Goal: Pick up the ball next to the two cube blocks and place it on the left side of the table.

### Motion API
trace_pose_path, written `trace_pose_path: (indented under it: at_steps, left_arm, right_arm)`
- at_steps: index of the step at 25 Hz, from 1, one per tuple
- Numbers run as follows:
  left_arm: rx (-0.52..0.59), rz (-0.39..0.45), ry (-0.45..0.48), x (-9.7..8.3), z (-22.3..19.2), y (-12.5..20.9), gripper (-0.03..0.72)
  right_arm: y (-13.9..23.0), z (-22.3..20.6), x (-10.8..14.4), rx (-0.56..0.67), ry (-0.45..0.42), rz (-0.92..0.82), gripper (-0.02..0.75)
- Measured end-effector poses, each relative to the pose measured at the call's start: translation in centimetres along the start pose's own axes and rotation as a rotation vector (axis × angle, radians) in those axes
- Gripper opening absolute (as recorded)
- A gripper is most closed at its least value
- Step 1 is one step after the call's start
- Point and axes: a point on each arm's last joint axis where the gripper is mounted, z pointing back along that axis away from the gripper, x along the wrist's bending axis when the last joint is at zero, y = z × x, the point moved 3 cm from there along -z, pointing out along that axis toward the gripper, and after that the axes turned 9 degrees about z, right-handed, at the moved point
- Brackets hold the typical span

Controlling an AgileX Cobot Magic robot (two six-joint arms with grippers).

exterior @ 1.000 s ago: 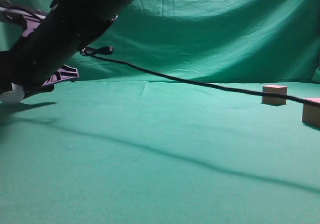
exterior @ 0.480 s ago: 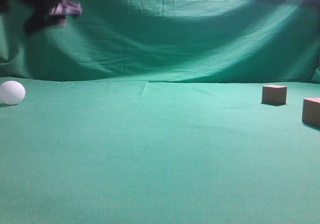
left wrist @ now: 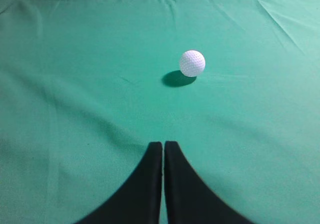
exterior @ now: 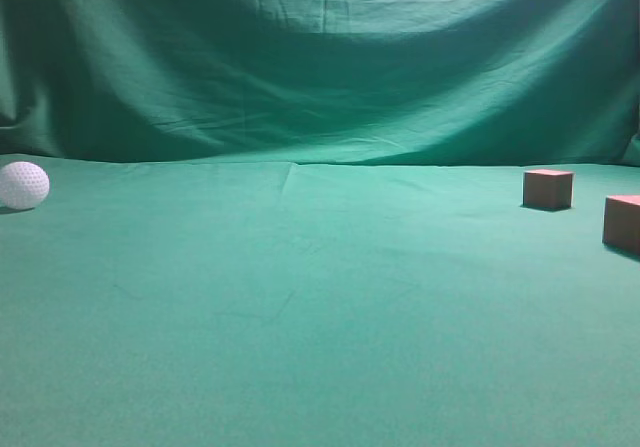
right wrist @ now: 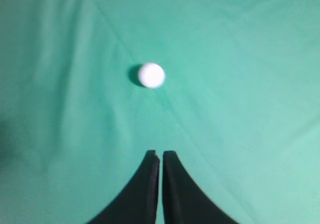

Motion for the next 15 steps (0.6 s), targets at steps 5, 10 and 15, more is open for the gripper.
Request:
trace_pose_path:
  at_steps: [5, 10, 15]
  left_arm:
    - [0.0, 0.0, 0.0, 0.0, 0.0, 0.0, 0.0]
    - [0.0, 0.0, 0.0, 0.0, 0.0, 0.0, 0.0]
    - [0.0, 0.0, 0.0, 0.0, 0.0, 0.0, 0.0]
  right_arm:
    - [-0.1, 7.1, 1.2, -0.047, 0.115, -0.025, 0.0]
    - [1.6, 13.7, 3.9, -0.107, 0.163, -0.002, 0.0]
    - [6.3, 17.8, 6.2, -0.073, 0.215, 0.02, 0.0]
